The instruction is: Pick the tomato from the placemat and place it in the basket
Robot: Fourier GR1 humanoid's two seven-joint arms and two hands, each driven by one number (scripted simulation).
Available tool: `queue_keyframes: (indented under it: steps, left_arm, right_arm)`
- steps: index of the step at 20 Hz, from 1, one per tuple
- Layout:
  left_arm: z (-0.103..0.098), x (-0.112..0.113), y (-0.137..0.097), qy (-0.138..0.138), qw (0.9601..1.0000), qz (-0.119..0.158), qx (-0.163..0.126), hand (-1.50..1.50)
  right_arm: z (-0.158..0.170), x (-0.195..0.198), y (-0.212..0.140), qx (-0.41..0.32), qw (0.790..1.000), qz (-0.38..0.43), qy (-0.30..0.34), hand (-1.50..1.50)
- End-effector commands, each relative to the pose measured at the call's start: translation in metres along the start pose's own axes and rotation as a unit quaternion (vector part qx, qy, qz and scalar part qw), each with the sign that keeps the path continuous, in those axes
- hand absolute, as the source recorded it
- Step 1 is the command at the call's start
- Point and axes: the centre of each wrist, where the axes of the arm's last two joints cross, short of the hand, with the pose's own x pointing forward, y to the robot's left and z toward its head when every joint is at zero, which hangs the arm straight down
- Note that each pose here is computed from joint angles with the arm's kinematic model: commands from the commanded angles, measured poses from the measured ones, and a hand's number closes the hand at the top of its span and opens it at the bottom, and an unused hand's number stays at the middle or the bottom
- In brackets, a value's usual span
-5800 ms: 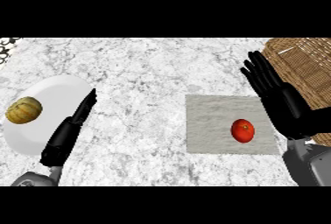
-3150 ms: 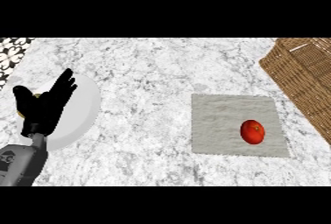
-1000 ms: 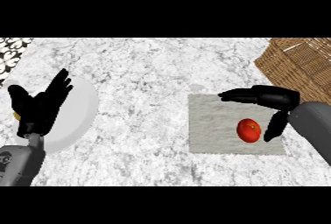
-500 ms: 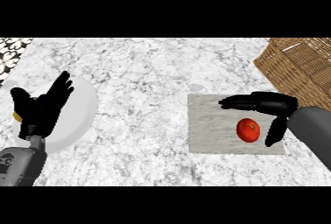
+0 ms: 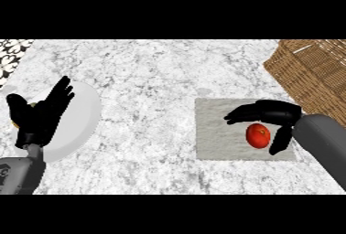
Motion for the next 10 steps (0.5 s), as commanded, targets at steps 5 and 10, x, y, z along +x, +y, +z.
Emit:
queue_keyframes:
  steps: [5, 10]
  left_arm:
    - [-0.004, -0.02, -0.001, 0.01, 0.9999, -0.002, 0.004, 0.0]
    - [-0.002, -0.005, 0.007, -0.004, 1.0, 0.001, -0.003, 0.0]
  right_arm:
    - [-0.018, 0.003, 0.007, 0.039, 0.996, 0.021, -0.079, 1.5]
    - [-0.015, -0.007, 0.017, 0.045, 0.996, 0.027, -0.078, 1.5]
